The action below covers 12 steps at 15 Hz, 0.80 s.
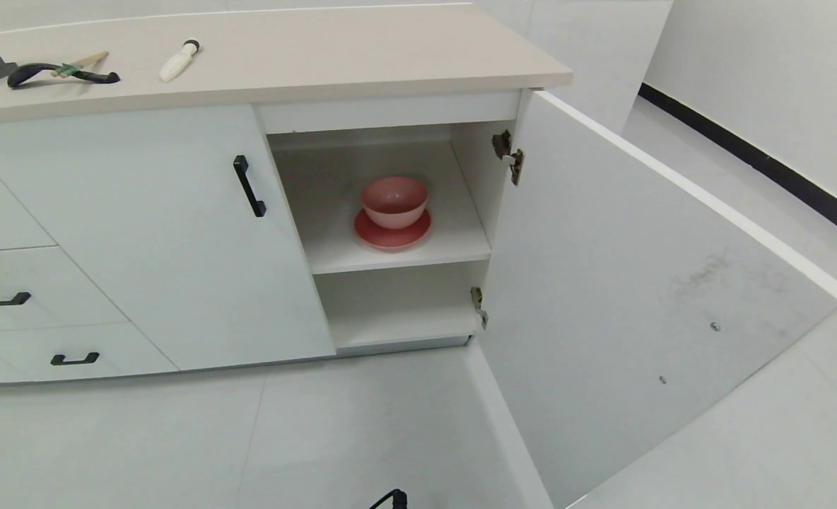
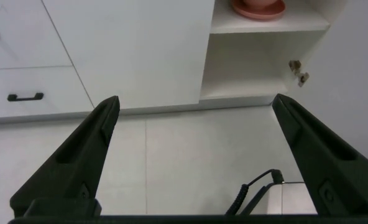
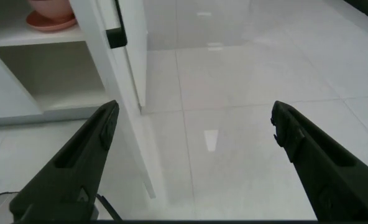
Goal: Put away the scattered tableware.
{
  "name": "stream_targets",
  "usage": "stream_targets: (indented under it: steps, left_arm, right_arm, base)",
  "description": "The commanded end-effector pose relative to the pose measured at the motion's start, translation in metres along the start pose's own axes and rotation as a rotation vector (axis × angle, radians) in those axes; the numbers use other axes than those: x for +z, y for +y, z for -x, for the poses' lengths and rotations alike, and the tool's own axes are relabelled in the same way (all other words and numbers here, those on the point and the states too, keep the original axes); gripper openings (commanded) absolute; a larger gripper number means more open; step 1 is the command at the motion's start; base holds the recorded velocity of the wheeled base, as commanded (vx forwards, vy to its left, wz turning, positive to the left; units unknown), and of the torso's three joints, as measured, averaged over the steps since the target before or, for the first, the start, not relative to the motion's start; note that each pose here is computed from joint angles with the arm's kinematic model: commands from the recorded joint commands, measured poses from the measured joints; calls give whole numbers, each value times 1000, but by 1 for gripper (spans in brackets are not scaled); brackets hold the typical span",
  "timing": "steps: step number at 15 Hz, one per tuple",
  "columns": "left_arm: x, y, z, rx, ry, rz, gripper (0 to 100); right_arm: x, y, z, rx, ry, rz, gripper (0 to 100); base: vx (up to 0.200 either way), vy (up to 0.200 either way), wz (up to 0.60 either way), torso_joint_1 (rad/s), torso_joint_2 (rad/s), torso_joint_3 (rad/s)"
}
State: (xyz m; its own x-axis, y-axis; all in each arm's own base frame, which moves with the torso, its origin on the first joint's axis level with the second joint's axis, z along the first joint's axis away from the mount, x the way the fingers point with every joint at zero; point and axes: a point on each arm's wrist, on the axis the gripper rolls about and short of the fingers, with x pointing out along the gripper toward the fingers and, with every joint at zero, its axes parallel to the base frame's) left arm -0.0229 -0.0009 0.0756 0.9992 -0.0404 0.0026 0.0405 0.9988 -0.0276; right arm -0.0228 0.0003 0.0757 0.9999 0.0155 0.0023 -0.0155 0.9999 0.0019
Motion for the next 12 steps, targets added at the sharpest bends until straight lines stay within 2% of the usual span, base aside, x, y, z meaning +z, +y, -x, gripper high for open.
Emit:
stream_targets:
  steps: [1, 2, 7, 8, 12]
  left_arm:
    - [0, 0, 0, -1, 1, 2, 100]
    - [0, 0, 0, -1, 1, 2, 100]
    - [0, 0, 0, -1, 1, 0, 100]
    - [0, 0, 0, -1, 1, 2, 100]
    - [0, 0, 0, -1, 1, 0, 100]
  right_arm:
    - [0, 0, 0, -5, 1, 0, 100]
    - [0, 0, 0, -5, 1, -1, 100]
    - [0, 0, 0, -5, 1, -1, 100]
    - [0, 0, 0, -3, 1, -1, 0]
    - [0, 0, 0, -3, 1, -1, 0]
  base:
    - [0, 0, 600, 7, 2, 2]
    - [0, 0, 600, 7, 2, 2]
    - [0, 0, 0, 0, 0, 0]
    - [0, 0, 0, 0, 0, 0]
    - [0, 0, 0, 0, 0, 0]
